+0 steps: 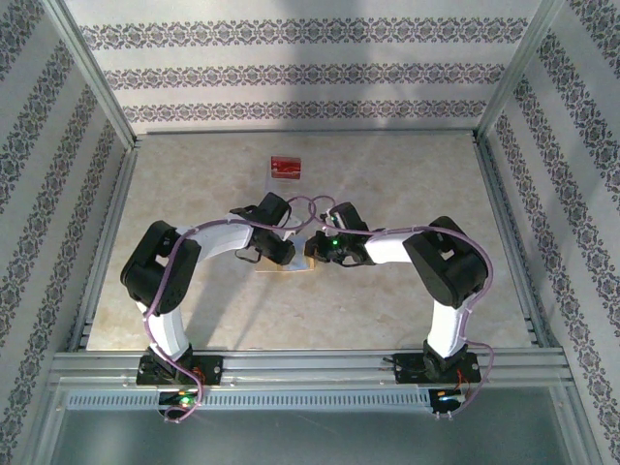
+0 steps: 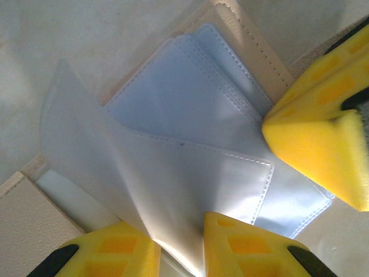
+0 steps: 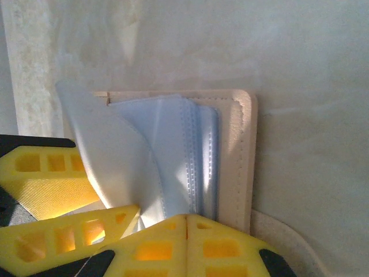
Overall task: Put the credit cards into the card holder
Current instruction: Flip over the card slot in the card holder.
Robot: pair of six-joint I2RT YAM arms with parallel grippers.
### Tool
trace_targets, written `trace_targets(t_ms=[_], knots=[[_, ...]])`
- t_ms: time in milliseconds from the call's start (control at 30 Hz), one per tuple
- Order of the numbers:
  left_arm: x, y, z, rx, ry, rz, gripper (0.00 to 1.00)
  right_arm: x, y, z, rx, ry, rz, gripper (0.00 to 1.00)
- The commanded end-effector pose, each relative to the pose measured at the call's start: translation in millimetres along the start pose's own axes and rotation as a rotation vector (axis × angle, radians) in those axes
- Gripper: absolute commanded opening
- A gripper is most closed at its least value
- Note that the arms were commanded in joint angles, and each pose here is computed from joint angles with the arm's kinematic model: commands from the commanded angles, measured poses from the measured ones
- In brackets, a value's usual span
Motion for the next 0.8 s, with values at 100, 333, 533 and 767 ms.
trace_targets(t_ms=[100, 333, 533, 767], knots=[[-7.4, 6.6, 6.0, -0.044, 0.02, 0.012, 0.26, 8.2, -3.6, 13.6, -0.023, -0.049, 0.017, 0.06], [-19.3, 3.0, 9.9, -0.081, 0.056, -0.026, 0.32, 11.9, -6.3, 24.8, -0.045, -0.075, 0.028, 0.06], [-26.7, 4.3, 17.8, -0.114, 0.084, -0.057, 0.32, 12.0, -7.2, 24.0, -0.037, -0.073, 0.03, 0.06], [-20.4, 9.2, 17.4, -0.136, 0.138, -0.043, 0.36, 4.0, -2.8, 12.9, -0.022, -0.016, 0.02, 0.06]])
Point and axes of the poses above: each hand's point on the last joint's axis, 136 mm out from that joint toward the fingers, its own x axis out along the fingers, its own z axis along the line the jaws close on, y = z × x, the point moved 9 cm from there along -x, back along the fingers, and after that the axes turned 13 degrees about -x, right-handed, at the moved point
